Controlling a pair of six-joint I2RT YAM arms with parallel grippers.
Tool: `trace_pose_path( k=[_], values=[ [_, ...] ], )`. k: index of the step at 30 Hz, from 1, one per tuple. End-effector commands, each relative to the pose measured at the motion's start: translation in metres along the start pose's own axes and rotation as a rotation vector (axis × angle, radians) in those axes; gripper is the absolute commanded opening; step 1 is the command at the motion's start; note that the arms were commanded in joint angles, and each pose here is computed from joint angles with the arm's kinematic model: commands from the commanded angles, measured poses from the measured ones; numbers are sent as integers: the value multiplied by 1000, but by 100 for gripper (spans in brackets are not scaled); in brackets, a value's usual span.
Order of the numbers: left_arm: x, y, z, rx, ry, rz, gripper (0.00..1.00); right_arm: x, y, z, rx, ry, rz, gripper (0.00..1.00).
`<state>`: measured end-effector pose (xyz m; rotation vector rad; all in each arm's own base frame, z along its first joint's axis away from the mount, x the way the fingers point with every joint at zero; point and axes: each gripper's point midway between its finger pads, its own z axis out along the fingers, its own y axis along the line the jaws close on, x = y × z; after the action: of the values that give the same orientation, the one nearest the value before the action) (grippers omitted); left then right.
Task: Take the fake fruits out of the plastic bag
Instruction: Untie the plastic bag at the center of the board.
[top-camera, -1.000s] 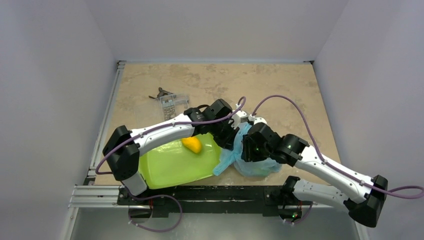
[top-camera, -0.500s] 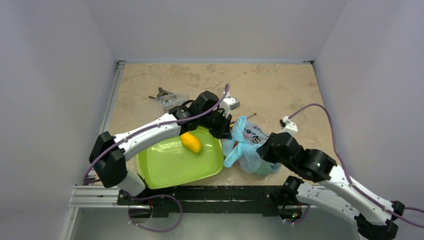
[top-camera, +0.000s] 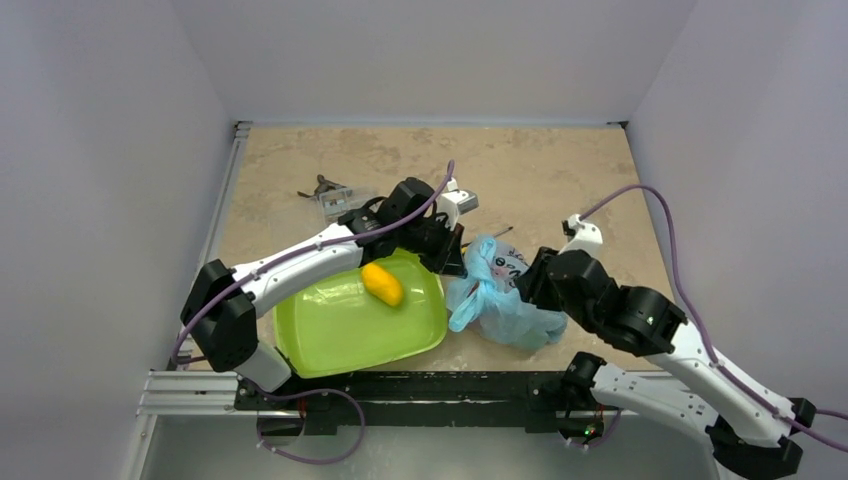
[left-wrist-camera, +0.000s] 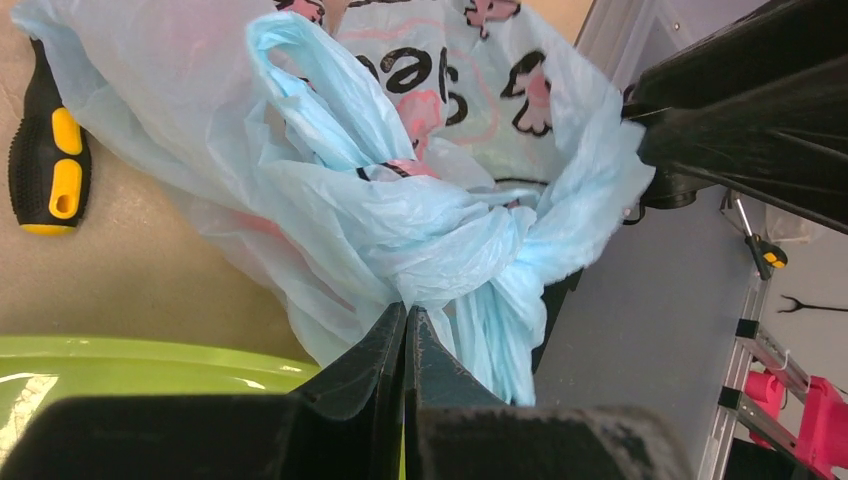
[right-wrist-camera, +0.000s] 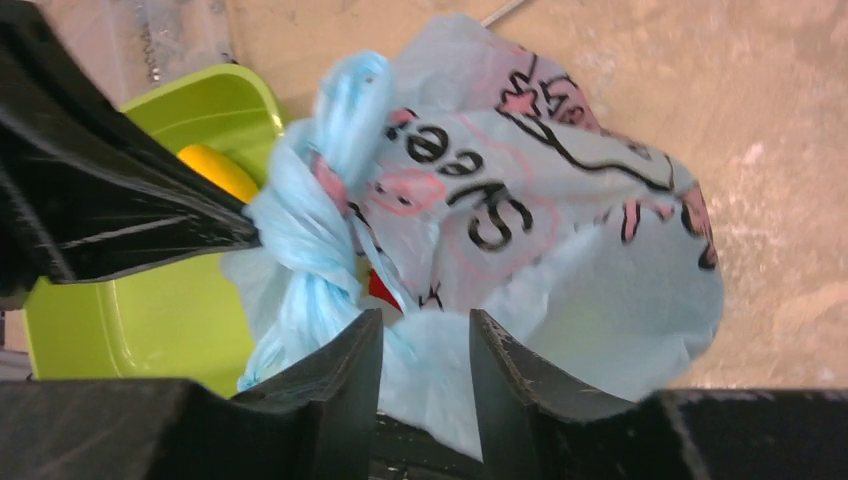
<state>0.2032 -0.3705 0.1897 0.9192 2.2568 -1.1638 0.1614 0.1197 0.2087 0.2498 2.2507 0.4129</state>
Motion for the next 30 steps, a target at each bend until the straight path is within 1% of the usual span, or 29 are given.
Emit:
trace_pose_path(
  k=[1,3,6,9,12,18,21,26,30],
  values=[
    [-4,-6,4,43,-8,0,0,-28,42,-6,-136,-29,-190,41],
    [-3,-6,4,44,-5,-1,0,-19,59,0,-195,23,-270,46],
    [-3,-5,4,41,-4,-2,0,-12,73,6,-240,56,-311,52],
    [-4,-5,3,35,-4,1,0,-5,83,6,-295,69,-310,54],
    [-6,-4,1,29,-11,-3,0,6,87,8,-303,103,-311,54],
    [-10,2,-3,19,-22,-28,0,25,85,13,-243,124,-298,56],
    [-10,3,-2,20,-22,-34,0,35,81,19,-160,126,-311,55],
    [-10,1,-3,27,-23,-34,0,35,75,25,-9,71,-334,51],
    [-10,0,-3,36,-20,-37,0,31,77,37,64,16,-329,48]
  ],
)
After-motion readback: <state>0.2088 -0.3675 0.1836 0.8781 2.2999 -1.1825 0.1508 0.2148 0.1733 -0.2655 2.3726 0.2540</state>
